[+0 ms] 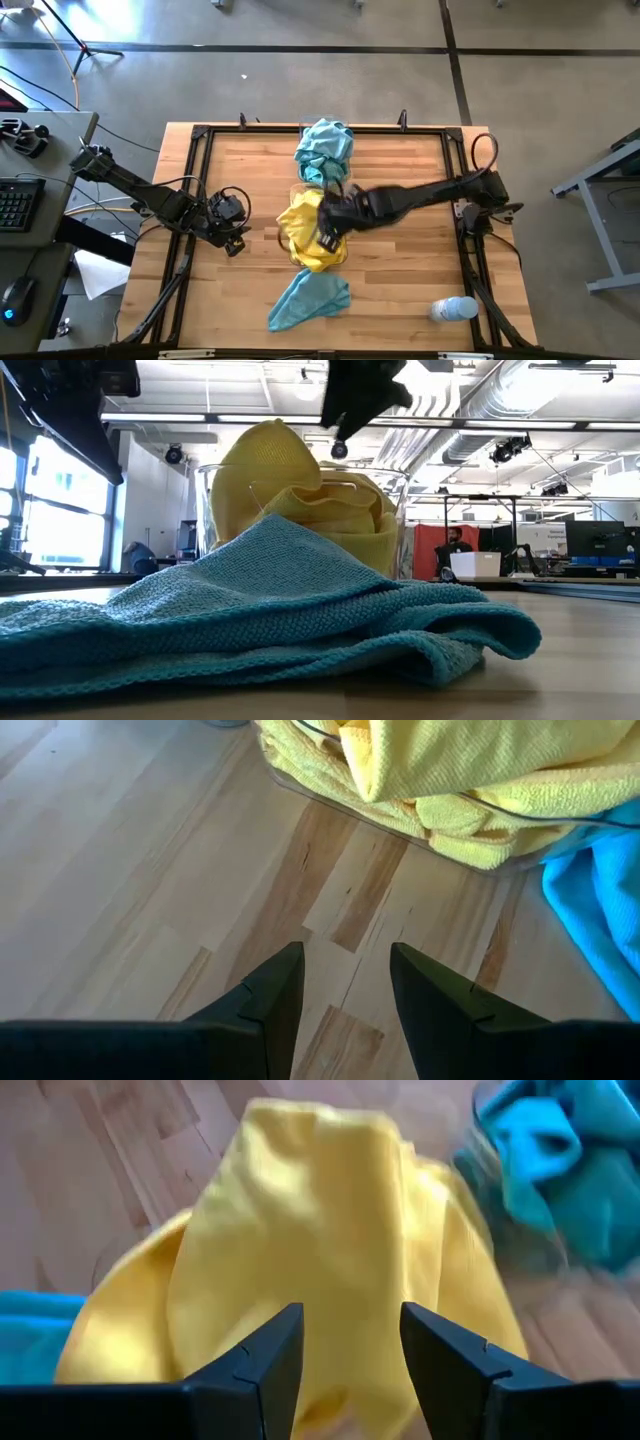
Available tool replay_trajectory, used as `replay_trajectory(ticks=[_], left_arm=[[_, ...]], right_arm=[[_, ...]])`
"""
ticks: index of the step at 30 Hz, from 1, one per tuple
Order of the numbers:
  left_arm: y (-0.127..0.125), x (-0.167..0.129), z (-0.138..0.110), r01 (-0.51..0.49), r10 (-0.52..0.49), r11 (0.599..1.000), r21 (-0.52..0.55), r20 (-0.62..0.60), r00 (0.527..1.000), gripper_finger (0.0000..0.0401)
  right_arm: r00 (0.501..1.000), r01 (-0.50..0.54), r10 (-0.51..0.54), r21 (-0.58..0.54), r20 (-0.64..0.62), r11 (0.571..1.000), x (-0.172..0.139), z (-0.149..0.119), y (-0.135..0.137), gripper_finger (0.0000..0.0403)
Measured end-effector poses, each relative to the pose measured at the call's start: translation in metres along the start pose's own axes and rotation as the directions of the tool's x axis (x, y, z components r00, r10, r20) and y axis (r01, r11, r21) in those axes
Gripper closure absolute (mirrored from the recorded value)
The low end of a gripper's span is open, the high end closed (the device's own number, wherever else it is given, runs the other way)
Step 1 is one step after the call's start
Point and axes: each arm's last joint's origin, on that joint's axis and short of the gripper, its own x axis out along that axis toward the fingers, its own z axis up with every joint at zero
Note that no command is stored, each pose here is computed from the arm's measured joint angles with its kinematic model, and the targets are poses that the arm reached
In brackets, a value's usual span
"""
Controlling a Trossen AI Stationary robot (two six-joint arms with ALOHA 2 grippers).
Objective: Sort microfiber towel by color & place in baskets
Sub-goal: Put the blue towel into the top transparent bin
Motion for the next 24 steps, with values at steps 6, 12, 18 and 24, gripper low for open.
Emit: replay_trajectory(ticks=[6,12,18,24], left_arm=[[0.000,0.000,0.000,0.004,-0.004,0.999,0.034,-0.004,1.000,0.0261],[-0.001,0.000,-0.001,0.022,-0.020,0.997,0.071,-0.023,1.000,0.0261],[-0.001,0.000,-0.001,0.043,-0.038,0.993,0.111,-0.043,0.998,0.0261],[-0.001,0.000,-0.001,0.046,-0.042,0.993,0.108,-0.045,0.998,0.0261]], right_arm=[[0.998,0.042,-0.037,0.106,-0.048,0.993,-0.020,-0.051,0.042,0.0238],[1.000,0.010,-0.013,0.321,0.007,0.947,-0.040,-0.109,0.084,0.0238],[0.998,-0.057,0.051,0.445,0.026,0.894,-0.034,-0.147,0.108,0.0238],[0.995,-0.035,0.076,0.498,-0.062,0.867,0.012,-0.168,0.126,0.0238]])
